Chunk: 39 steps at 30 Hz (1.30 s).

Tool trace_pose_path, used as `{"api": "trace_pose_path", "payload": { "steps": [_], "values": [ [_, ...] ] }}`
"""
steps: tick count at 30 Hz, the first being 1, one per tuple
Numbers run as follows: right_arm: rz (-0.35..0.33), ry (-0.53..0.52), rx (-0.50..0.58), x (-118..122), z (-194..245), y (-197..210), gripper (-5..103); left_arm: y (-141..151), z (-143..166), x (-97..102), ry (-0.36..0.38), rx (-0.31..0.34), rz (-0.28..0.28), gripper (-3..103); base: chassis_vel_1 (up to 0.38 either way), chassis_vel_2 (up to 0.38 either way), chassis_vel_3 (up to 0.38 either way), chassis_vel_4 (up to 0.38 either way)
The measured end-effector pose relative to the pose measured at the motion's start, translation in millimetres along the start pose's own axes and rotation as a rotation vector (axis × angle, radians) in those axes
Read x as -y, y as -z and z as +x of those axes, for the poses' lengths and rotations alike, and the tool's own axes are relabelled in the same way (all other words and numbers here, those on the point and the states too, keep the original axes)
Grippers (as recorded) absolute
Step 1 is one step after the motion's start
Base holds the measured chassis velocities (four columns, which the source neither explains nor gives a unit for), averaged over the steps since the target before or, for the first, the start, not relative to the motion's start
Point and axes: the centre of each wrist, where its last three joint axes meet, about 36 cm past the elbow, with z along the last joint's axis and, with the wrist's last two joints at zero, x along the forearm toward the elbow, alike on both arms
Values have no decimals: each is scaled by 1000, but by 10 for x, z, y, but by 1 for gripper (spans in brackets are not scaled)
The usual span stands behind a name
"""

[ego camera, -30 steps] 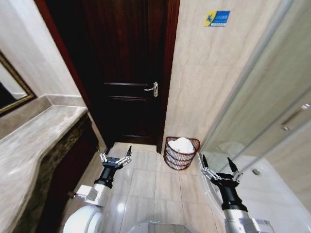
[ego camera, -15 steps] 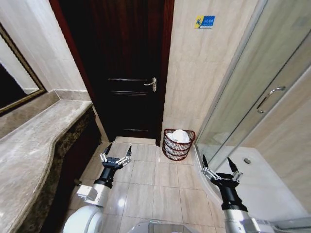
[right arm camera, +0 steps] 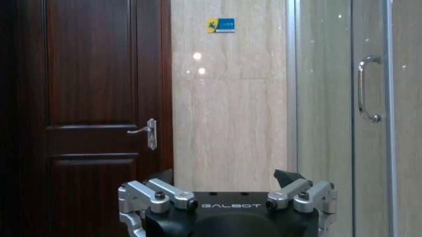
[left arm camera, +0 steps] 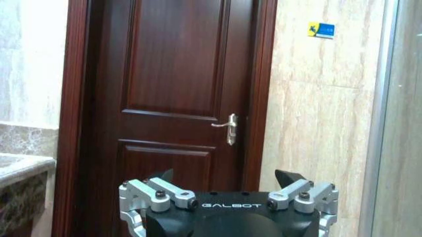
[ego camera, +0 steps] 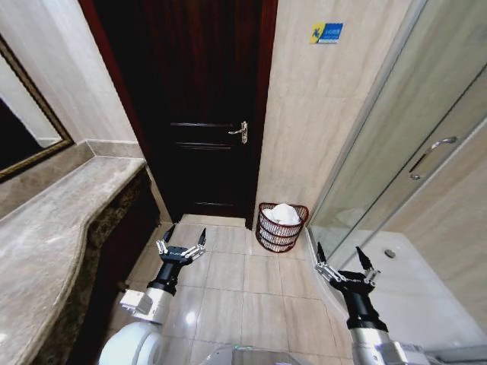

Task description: Discard the used towel into the hamper.

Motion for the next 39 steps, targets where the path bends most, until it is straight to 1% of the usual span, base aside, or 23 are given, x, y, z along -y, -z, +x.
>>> {"api": "trace_pose_path", "payload": {
  "steps": [21,34,39],
  "values": [
    [0,0,0,0,0,0,100,0,0,0,0,0,0,100,9,-13,-9,9],
    [0,0,0,0,0,0,100,0,0,0,0,0,0,100,164,-170,-167,165],
    [0,0,0,0,0,0,100,0,1,0,0,0,0,100,115,-69,-119,125]
  ]
}}
